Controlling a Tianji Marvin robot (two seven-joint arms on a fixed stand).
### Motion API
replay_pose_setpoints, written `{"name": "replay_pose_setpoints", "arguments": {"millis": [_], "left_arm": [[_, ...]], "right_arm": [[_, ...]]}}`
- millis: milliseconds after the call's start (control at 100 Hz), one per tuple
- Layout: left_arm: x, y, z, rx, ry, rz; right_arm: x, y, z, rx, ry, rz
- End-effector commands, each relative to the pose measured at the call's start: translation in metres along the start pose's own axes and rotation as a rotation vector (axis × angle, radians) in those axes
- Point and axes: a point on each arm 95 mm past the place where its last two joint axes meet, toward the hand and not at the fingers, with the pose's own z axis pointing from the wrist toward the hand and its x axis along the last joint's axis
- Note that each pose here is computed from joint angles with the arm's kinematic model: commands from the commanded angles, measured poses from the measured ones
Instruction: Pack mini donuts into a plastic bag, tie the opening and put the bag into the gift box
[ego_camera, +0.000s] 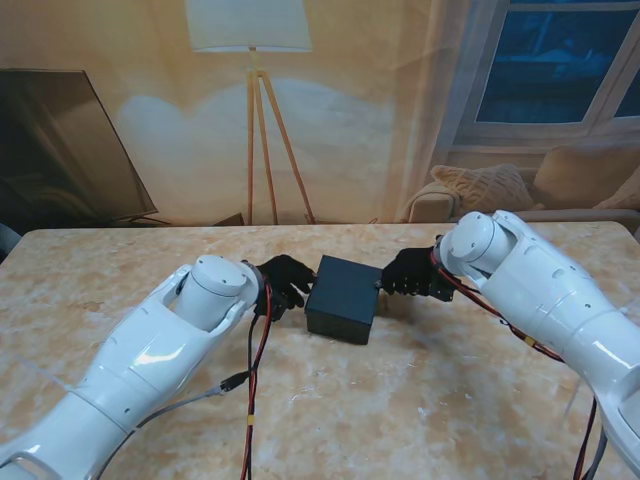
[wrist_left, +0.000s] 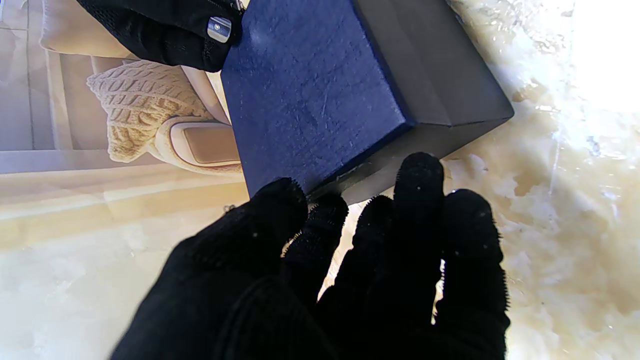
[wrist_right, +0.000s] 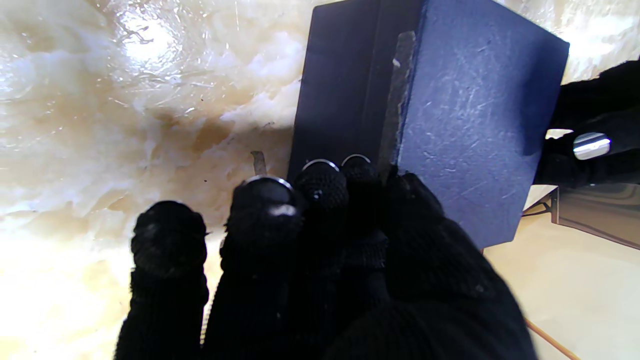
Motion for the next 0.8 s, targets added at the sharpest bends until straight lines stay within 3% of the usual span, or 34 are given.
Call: {"name": "replay_pose_setpoints", "arguments": {"millis": [0, 790], "left_arm": [[0.007, 0.005, 0.001, -0.02, 0.01, -0.001], [-0.004, 0.017, 0.025, -0.011, -0.091, 0.115]], "right_arm": [[0.003, -0.005, 0.005, 0.03, 0.0, 0.002], [0.006, -0.009, 0.021, 0.091, -0.019, -0.004]]}}
